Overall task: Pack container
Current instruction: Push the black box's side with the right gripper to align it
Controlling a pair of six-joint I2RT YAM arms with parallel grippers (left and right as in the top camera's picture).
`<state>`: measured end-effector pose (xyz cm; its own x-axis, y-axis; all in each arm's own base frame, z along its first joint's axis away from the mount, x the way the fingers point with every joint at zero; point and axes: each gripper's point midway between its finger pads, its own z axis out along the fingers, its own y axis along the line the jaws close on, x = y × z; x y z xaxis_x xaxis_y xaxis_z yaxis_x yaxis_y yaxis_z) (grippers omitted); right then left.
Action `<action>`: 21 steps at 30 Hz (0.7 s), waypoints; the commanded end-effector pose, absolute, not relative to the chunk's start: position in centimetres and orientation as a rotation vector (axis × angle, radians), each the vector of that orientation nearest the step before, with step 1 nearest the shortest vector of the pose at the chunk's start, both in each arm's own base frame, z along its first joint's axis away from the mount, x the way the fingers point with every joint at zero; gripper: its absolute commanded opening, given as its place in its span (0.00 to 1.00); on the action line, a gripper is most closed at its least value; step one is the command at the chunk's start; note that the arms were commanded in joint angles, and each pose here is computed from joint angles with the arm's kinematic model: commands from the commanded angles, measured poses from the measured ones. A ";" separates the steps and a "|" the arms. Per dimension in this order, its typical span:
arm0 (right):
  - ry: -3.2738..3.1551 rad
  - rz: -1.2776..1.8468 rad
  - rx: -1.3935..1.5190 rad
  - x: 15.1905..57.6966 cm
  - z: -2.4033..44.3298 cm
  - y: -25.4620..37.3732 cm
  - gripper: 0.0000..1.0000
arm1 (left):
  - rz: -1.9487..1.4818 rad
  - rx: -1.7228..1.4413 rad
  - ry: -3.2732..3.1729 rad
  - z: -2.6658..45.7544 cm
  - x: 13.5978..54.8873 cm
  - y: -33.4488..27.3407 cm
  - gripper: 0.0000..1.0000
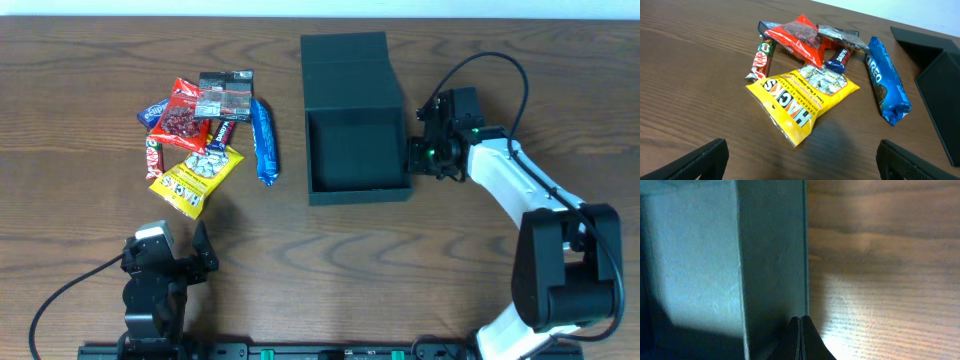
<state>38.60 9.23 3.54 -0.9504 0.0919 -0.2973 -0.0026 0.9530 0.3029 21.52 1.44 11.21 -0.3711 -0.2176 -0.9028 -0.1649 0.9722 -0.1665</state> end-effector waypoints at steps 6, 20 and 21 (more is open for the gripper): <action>2.783 0.568 0.055 38.2 4.1 11.6 0.01 | -0.039 -0.283 1.971 10.5 21.5 1.7 0.95; 2.707 0.398 0.117 40.6 4.3 9.3 0.01 | -0.039 -0.283 1.972 10.5 21.5 1.7 0.95; 2.680 0.384 0.116 41.2 4.6 9.2 0.01 | -0.040 -0.283 1.971 10.5 21.5 1.7 0.95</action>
<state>40.23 10.57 4.39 -0.9252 0.1118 -0.3625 -0.0158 0.9434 0.3313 21.52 1.44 11.21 -0.3711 -0.2176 -0.9028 -0.1649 0.9722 -0.1665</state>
